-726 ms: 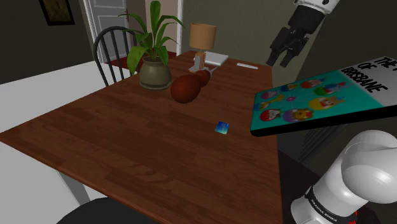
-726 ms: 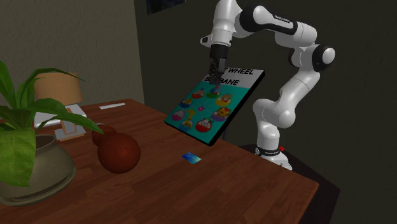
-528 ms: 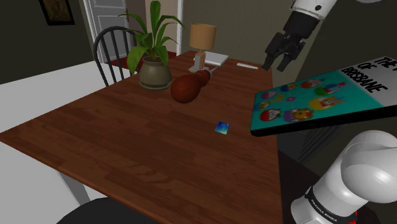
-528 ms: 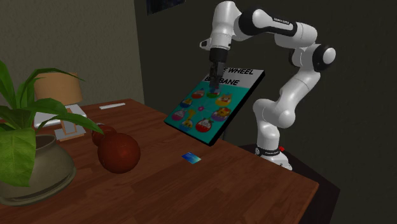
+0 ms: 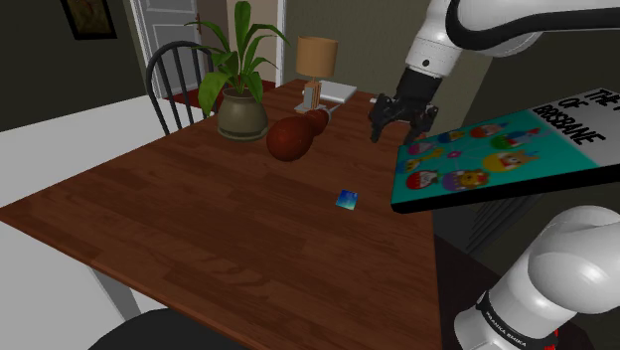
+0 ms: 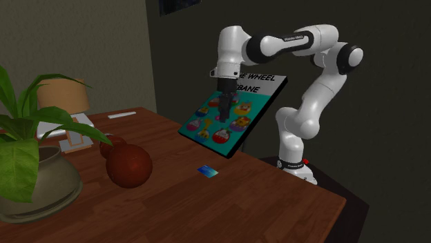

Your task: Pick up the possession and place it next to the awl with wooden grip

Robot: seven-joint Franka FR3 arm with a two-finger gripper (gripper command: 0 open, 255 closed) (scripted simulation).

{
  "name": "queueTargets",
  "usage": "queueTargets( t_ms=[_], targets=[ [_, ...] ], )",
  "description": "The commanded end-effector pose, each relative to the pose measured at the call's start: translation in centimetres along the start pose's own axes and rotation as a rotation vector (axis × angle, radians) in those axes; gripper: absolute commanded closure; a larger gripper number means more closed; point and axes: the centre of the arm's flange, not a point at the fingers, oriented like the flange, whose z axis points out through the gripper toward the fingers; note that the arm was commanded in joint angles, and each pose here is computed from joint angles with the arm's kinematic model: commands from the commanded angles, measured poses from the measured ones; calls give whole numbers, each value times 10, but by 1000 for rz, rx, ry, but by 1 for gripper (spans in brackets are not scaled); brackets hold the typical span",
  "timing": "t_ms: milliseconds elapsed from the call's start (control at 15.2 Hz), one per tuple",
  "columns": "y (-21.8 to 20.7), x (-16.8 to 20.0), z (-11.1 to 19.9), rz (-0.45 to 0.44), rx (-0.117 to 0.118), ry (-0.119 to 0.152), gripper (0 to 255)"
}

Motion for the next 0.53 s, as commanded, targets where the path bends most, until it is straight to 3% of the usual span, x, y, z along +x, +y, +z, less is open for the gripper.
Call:
queueTargets(
  t_ms=[0, 462],
  targets=[
    [-10, 4, 24, 94, -10, -17, 0],
    [-32, 29, 114, 404, -48, -78, 0]
  ],
)
